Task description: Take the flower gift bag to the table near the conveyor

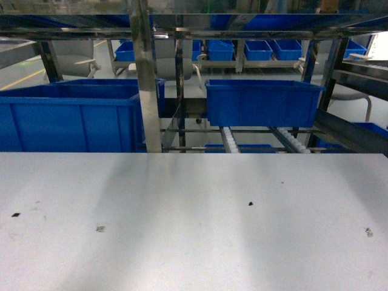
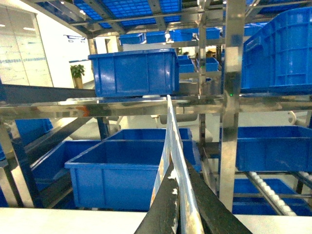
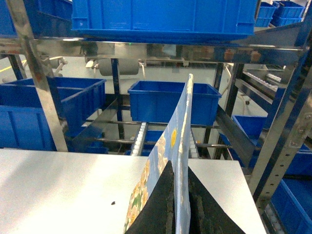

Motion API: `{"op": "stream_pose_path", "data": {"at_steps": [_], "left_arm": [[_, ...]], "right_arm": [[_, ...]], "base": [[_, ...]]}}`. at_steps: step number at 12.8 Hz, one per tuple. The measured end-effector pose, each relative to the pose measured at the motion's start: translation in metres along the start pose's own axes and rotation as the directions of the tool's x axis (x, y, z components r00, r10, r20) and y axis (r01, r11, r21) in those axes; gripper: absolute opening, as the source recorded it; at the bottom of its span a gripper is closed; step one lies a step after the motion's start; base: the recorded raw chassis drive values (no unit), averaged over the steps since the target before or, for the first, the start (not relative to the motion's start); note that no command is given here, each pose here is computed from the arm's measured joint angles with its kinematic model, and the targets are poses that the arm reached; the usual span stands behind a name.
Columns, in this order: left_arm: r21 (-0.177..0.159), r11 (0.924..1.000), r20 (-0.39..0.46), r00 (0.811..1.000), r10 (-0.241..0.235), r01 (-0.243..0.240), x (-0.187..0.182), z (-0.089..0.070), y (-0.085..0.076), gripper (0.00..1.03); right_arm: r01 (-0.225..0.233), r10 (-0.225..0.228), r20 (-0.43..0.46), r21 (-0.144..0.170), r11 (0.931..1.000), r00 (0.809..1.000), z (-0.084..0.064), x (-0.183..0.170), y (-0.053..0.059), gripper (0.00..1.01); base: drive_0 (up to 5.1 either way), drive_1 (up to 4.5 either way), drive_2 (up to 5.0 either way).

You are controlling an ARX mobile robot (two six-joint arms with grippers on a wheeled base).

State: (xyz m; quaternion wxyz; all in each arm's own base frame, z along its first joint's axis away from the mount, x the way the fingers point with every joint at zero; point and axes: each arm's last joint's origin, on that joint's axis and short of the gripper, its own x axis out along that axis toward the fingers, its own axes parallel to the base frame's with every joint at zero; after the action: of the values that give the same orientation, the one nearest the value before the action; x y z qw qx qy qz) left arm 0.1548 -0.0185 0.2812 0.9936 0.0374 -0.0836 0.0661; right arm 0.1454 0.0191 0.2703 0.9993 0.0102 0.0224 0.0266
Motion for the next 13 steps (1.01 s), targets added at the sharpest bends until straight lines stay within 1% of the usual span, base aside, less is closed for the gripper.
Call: {"op": "stream_pose_path", "data": {"at_steps": [3,6,10,13], "left_arm": [[0.0,1.0,0.0,1.0,0.0,0.0,-0.0001,0.0,0.0,0.02],[-0.001,1.0,0.002,1.0,0.0,0.0,-0.0003,0.0004,0.0001,0.02],[-0.001,1.0,0.005,1.0,0.008,-0.008,-0.0003,0.0006,0.0006,0.02],[0.005,1.0,-0.013,1.0,-0.002,0.002,0.001,-0.0018,-0.0007,0.02]], "right_arm": [[0.0,0.0,-0.005,0.0,1.0,1.0,-0.0006,0.0002,0.0,0.03],[-0.001,0.001,0.006,0.001,1.0,1.0,0.0006,-0.0006,0.0,0.03],[-0.005,0.005,0.0,0.0,1.0,1.0,0.0,-0.0002,0.0001,0.03],[-0.003,0.003,-0.007,-0.001,1.0,1.0,-0.0009,0.001,0.0002,0.03]], "base": [[-4.9,3.19,1.6],[-4.1,4.45,-0.2],[-0.3,3.68,-4.3],[-0.1,-0.13,-0.1]]}}
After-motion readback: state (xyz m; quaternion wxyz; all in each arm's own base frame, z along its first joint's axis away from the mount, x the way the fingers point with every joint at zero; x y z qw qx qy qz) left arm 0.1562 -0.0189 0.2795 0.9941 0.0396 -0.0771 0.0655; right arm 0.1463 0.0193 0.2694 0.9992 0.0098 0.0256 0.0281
